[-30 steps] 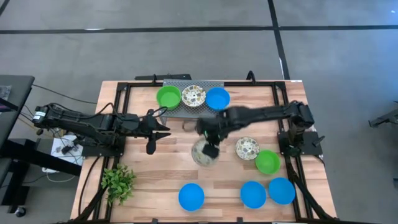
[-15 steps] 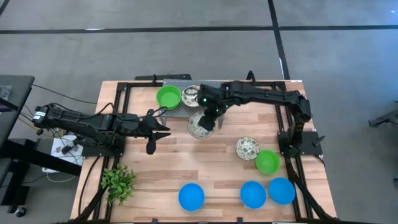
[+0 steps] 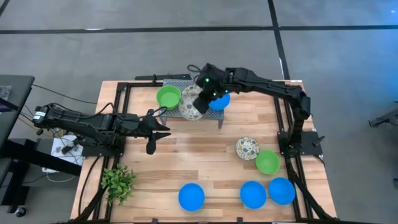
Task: Pick & Place Mini bowls
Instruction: Stack the white patterned bowl on top of the other white patterned bowl on the shelf
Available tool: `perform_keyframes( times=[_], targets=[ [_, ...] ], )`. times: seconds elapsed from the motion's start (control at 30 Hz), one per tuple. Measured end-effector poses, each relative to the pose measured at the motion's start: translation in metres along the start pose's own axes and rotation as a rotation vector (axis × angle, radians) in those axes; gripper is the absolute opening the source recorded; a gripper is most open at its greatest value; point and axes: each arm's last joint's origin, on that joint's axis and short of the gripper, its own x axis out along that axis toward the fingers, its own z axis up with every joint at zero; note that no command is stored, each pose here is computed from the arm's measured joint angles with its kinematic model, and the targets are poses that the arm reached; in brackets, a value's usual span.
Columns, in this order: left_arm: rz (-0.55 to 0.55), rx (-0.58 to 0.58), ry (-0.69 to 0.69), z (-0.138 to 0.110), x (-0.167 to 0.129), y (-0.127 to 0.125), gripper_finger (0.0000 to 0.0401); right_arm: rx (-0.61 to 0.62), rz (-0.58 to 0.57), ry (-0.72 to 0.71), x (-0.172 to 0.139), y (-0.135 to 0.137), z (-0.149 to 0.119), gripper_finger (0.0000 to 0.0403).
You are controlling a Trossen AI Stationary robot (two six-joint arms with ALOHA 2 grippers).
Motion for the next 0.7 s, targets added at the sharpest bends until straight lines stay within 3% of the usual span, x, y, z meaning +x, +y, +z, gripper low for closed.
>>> perform_keyframes(
  times=[0.3, 0.57, 0.7],
  targets=[
    [0.000, 0.001, 0.005, -0.005, 0.002, 0.000, 0.0090, 0.138, -0.079, -0.026, -0.012, -0.033, 0.011, 0.0004],
    [-0.001, -0.001, -0.002, -0.006, 0.002, 0.000, 0.0090, 0.201, -0.090, -0.028, -0.012, -0.041, 0.013, 0.0003],
    [-0.001, 0.000, -0.002, -0.006, 0.002, 0.000, 0.0090, 0.198, -0.107, 0.020, 0.010, -0.041, 0.010, 0.0003]
  ],
)
